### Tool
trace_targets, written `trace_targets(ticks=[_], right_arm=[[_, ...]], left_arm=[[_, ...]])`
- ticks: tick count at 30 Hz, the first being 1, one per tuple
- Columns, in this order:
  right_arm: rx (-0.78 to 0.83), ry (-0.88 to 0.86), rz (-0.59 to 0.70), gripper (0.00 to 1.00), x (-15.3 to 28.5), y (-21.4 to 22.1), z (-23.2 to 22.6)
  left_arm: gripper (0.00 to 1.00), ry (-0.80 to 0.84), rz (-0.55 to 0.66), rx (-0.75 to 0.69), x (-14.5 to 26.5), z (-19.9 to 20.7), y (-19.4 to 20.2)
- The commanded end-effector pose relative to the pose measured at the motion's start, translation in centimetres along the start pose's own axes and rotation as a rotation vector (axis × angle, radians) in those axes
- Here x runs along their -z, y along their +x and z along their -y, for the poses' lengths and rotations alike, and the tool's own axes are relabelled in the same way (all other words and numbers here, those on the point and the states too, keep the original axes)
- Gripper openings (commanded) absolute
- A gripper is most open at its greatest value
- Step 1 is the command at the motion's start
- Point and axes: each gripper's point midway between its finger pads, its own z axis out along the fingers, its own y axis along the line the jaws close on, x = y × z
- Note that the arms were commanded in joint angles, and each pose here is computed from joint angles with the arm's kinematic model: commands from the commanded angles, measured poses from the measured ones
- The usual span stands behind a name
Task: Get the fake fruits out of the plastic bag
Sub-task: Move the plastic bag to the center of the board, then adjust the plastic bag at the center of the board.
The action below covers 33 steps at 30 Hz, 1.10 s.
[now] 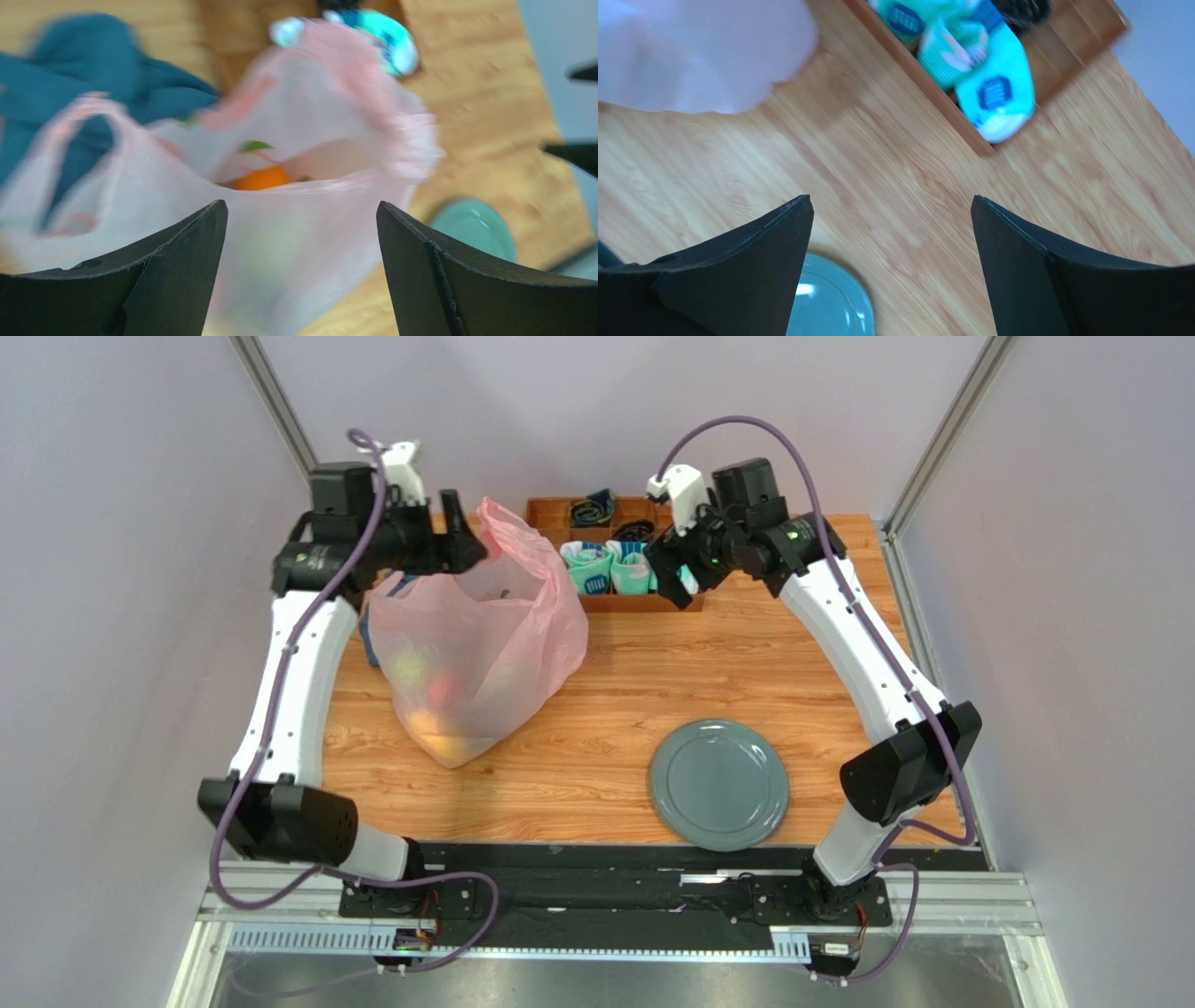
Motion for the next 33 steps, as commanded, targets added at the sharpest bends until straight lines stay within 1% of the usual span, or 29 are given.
trace_targets(ticks=[1,3,4,6,8,9,11,12,13,14,15,16,17,18,19,21,22,24,25,26,27,28,29,30,31,32,33], right_arm=[[0.088,-0.143,0.185,0.88,2.3,-6.6,-6.7],[0.135,-0.167,0.26,0.89,2.5,-9.5,-8.8],[0.139,-0.175,0.265,0.89,1.3,-10.1,-9.3],[0.144,-0.153,0.301,0.9,0.0,-12.0,-10.1],[0.118,-0.147,0.322,0.91,-2.0,-13.9,-10.4],[0.119,-0.167,0.308,0.91,-4.1,-14.0,-11.4],[0.151,-0.158,0.385,0.92,-4.0,-16.9,-12.2],[0.177,-0.163,0.377,0.93,-5.7,-17.0,-13.5],[0.205,-0.148,0.434,0.93,-5.1,-18.8,-13.7],[0.21,-0.131,0.445,0.94,-5.6,-19.2,-14.1],[0.22,-0.144,0.443,0.95,-6.8,-19.2,-15.4],[0.224,-0.143,0.473,0.95,-7.0,-20.0,-15.8],[0.228,-0.12,0.464,0.95,-8.0,-19.7,-15.8],[0.23,-0.099,0.454,0.96,-9.2,-19.4,-16.1],[0.223,-0.061,0.475,0.95,-9.8,-19.9,-15.6],[0.2,0.039,0.442,0.95,-12.0,-19.1,-13.8],[0.19,0.075,0.45,0.93,-12.5,-19.3,-13.2],[0.148,0.15,0.451,0.83,-13.3,-19.5,-11.1],[0.14,0.166,0.458,0.78,-13.1,-19.9,-10.5],[0.136,0.19,0.467,0.65,-12.9,-20.2,-10.0],[0.155,0.203,0.483,0.6,-12.5,-20.8,-9.6],[0.17,0.208,0.495,0.55,-12.2,-21.2,-9.5],[0.182,0.208,0.506,0.47,-11.9,-21.5,-9.5],[0.195,0.212,0.508,0.45,-11.6,-21.6,-9.4],[0.197,0.21,0.504,0.42,-11.4,-21.6,-9.4],[0.2,0.207,0.502,0.4,-11.3,-21.5,-9.3],[0.202,0.202,0.5,0.38,-11.0,-21.5,-9.4]], left_arm=[[0.87,-0.333,0.094,-0.1,4.0,-5.9,-2.2],[0.88,-0.404,0.066,-0.025,4.1,-7.6,-1.7],[0.88,-0.447,0.057,-0.002,4.1,-8.5,-1.5],[0.89,-0.469,0.036,0.034,3.1,-9.7,-0.9],[0.89,-0.535,0.021,0.05,2.6,-11.4,-0.6],[0.9,-0.577,-0.011,0.077,1.7,-12.7,0.0],[0.9,-0.629,-0.035,0.132,2.1,-14.7,0.4],[0.9,-0.645,-0.045,0.17,1.9,-15.5,0.8],[0.9,-0.66,-0.048,0.191,1.9,-16.3,1.0],[0.9,-0.679,-0.044,0.211,2.1,-17.4,1.0],[0.9,-0.686,-0.068,0.23,1.2,-18.4,1.6],[0.9,-0.687,-0.06,0.236,1.0,-19.0,1.2],[0.9,-0.691,-0.067,0.25,0.5,-19.9,1.3],[0.9,-0.667,-0.109,0.27,-1.4,-20.8,2.3],[0.9,-0.646,-0.094,0.27,-2.2,-21.1,1.5],[0.88,-0.589,-0.124,0.278,-4.8,-21.7,2.1],[0.8,-0.56,-0.103,0.267,-5.4,-21.8,1.3],[0.66,-0.47,-0.132,0.252,-7.4,-21.4,1.6],[0.52,-0.451,-0.117,0.241,-7.5,-21.1,0.8],[0.47,-0.432,-0.112,0.236,-7.8,-20.9,0.6],[0.42,-0.369,-0.101,0.235,-8.0,-19.9,0.1],[0.34,-0.323,-0.078,0.226,-8.3,-19.3,-0.7],[0.28,-0.302,-0.074,0.231,-8.3,-19.0,-1.0],[0.22,-0.293,-0.075,0.239,-8.5,-18.9,-1.1],[0.03,-0.287,-0.068,0.237,-8.5,-18.8,-1.3],[0.0,-0.28,-0.066,0.235,-8.5,-18.6,-1.3],[0.0,-0.279,-0.066,0.233,-8.4,-18.5,-1.3]])
